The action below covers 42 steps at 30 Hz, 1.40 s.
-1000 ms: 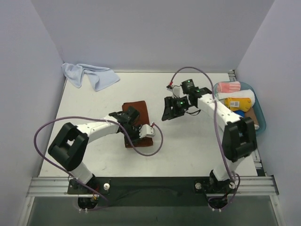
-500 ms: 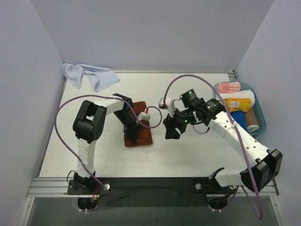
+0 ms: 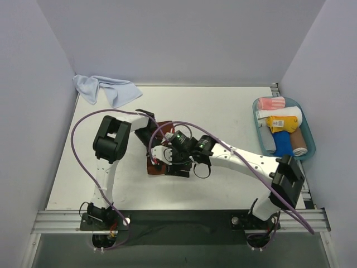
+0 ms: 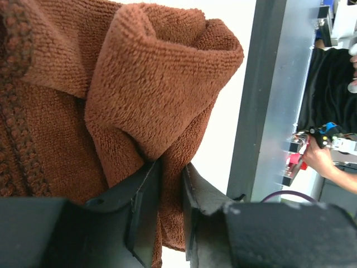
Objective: Roll the towels
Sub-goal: Roll the towel
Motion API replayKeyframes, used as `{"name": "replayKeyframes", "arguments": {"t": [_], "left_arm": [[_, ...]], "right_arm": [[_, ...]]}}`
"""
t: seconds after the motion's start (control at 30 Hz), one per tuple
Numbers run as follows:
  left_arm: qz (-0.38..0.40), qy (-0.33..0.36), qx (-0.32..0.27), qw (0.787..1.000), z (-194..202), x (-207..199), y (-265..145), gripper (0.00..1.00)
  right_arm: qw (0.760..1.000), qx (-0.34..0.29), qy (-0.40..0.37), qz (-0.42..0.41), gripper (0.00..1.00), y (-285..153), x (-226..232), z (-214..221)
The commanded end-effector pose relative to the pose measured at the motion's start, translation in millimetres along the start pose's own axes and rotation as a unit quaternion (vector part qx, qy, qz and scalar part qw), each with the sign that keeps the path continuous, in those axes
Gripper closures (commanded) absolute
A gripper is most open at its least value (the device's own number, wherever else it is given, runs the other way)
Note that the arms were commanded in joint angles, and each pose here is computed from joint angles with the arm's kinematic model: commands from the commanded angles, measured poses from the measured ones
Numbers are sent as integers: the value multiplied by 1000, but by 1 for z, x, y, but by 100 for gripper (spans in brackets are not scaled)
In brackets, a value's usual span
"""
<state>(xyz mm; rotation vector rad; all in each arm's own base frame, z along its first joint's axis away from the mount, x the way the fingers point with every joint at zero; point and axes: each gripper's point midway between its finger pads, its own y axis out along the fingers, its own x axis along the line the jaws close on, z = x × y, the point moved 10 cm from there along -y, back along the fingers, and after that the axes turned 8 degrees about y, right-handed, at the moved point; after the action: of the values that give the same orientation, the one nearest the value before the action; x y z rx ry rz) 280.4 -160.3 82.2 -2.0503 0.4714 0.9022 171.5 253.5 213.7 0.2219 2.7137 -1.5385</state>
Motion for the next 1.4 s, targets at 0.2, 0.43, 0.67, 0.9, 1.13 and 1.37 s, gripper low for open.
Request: {"name": "replayKeyframes", "arguments": {"t": [0.2, 0.43, 0.67, 0.9, 1.13, 1.37], "left_arm": [[0, 11, 39, 999, 18, 19, 5, 63], [-2, 6, 35, 999, 21, 21, 2, 63], [-5, 2, 31, 1000, 24, 23, -2, 62], [-6, -4, -1, 1000, 26, 22, -8, 63], [-46, -12, -97, 994, 25, 8, -44, 49], [-114, -24, -200, 973, 41, -16, -101, 39]], "right_arm": [[994, -24, -99, 44, 39, 56, -13, -18], [995, -4, -97, 16, 41, 98, -10, 9], [998, 19, -58, 20, 44, 118, -25, 36], [999, 28, 6, -35, 85, 113, -32, 41], [987, 36, 71, -138, 100, 105, -21, 45], [955, 71, 161, -240, 100, 110, -22, 56]]}}
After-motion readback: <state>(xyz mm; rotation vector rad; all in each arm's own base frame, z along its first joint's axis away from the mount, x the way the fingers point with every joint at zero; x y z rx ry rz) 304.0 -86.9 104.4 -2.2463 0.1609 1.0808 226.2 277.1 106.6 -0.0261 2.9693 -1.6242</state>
